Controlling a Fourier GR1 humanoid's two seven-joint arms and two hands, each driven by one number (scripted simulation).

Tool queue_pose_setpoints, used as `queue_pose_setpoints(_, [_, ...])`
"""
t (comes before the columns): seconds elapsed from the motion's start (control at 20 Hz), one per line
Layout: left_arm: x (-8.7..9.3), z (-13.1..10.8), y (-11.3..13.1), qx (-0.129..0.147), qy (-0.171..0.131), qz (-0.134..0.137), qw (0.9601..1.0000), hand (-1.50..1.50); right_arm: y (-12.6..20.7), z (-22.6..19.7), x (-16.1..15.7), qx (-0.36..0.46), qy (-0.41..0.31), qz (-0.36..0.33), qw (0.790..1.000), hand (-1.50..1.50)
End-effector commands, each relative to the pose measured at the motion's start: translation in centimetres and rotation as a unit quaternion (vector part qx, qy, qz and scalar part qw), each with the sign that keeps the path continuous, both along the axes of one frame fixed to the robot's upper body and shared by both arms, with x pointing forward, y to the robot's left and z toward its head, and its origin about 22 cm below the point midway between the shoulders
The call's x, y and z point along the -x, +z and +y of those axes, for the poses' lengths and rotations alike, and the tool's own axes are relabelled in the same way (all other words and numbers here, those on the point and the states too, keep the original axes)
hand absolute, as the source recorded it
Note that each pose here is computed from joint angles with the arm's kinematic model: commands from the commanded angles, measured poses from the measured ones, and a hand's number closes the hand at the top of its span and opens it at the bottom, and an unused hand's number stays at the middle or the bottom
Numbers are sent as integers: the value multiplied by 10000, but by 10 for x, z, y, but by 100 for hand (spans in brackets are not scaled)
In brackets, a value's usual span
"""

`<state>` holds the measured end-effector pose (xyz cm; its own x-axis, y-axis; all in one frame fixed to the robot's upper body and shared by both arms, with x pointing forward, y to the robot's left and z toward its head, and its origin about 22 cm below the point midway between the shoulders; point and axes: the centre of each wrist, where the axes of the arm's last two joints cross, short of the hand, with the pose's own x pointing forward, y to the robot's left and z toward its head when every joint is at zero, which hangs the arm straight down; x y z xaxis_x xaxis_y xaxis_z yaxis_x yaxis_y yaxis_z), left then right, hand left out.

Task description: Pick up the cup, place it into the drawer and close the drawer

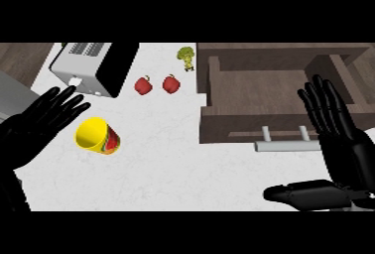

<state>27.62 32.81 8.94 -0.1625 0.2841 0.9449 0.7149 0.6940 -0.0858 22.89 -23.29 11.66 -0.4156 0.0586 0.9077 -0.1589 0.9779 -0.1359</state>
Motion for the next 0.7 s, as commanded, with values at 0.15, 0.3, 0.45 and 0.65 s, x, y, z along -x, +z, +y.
queue_pose_setpoints(0.15, [-45, 49, -26, -163, -202, 506, 9984, -150, -3, -2, -19, 32, 13, 43, 10000, -150])
queue_pose_setpoints(0.3, [-65, 43, -47, -351, -135, 685, 9969, -150, 13, 2, -26, 82, 188, -80, 9998, -150])
queue_pose_setpoints(0.45, [-47, 70, -68, -439, -116, 812, 9957, -150, -3, -2, -27, 7, 143, -67, 9999, -150])
queue_pose_setpoints(0.65, [-76, 57, -58, -750, 186, 671, 9948, -150, 24, -28, -46, 123, 139, -132, 9997, -150])
